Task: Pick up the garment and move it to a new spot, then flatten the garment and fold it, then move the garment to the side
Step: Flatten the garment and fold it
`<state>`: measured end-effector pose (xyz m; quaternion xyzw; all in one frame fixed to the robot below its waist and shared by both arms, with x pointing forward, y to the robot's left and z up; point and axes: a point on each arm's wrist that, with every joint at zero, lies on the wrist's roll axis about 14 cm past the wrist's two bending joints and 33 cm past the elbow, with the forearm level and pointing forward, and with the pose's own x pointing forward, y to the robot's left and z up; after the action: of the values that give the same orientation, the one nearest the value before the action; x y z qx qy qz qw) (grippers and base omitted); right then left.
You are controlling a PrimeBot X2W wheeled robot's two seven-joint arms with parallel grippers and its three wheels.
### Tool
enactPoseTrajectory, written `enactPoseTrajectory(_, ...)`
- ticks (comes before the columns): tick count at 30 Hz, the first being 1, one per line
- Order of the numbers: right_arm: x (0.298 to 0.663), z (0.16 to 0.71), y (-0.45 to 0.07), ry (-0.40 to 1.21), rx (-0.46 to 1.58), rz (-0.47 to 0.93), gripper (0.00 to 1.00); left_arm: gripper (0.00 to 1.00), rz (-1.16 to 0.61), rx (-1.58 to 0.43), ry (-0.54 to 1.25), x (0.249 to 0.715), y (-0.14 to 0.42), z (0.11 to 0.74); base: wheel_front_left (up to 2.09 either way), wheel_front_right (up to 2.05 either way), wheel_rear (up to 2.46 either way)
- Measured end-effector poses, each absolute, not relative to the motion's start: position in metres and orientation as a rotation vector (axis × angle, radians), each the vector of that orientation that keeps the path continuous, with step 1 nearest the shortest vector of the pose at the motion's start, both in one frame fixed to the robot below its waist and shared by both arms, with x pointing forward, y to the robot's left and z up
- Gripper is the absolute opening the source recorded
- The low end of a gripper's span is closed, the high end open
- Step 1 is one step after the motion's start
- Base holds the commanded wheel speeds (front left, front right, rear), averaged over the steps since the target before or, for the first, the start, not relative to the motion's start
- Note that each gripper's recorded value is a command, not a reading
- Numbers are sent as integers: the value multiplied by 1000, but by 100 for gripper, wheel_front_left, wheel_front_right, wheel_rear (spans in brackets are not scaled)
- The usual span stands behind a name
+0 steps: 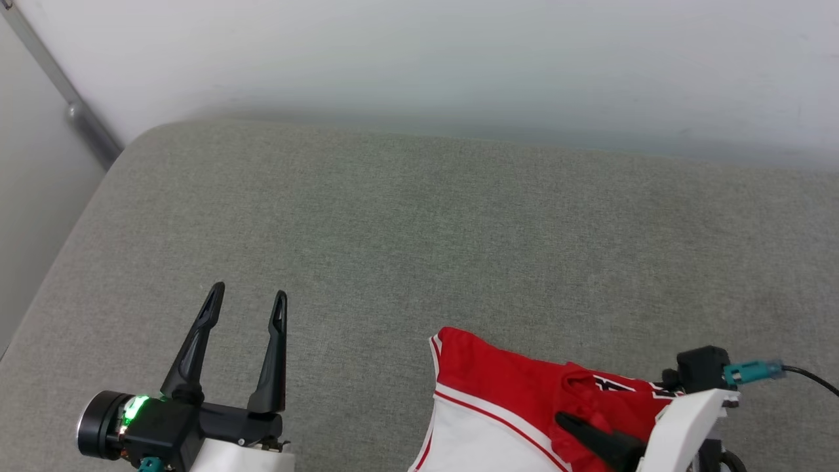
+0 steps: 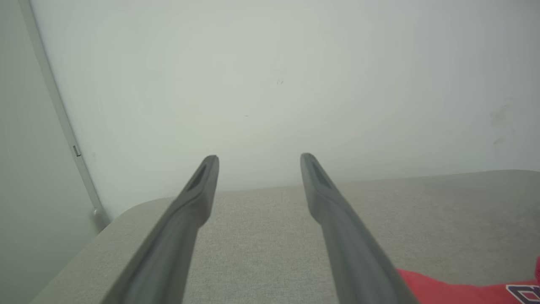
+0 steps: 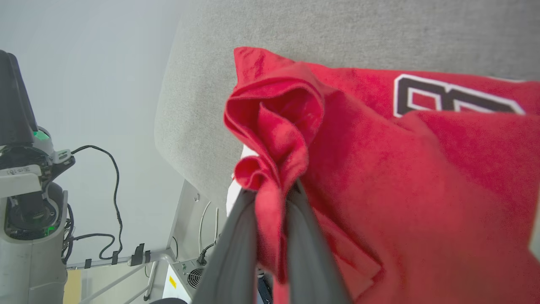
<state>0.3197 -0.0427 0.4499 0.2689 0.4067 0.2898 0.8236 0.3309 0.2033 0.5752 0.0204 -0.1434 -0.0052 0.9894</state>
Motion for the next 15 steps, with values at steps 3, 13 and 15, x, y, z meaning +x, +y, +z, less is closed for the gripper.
enactPoseTrajectory(3, 327, 450, -24, 854, 589, 660, 0, 100, -4, 42, -285, 330, 205, 575, 0, 0, 0)
enactPoseTrajectory(13, 339, 429, 14, 887, 590, 708, 0, 100, 28, 44, -276, 326, 214, 572, 0, 0, 0)
enactPoseTrajectory(15, 337, 424, 19, 902, 560, 717, 29, 100, 31, 46, -274, 325, 215, 572, 0, 0, 0)
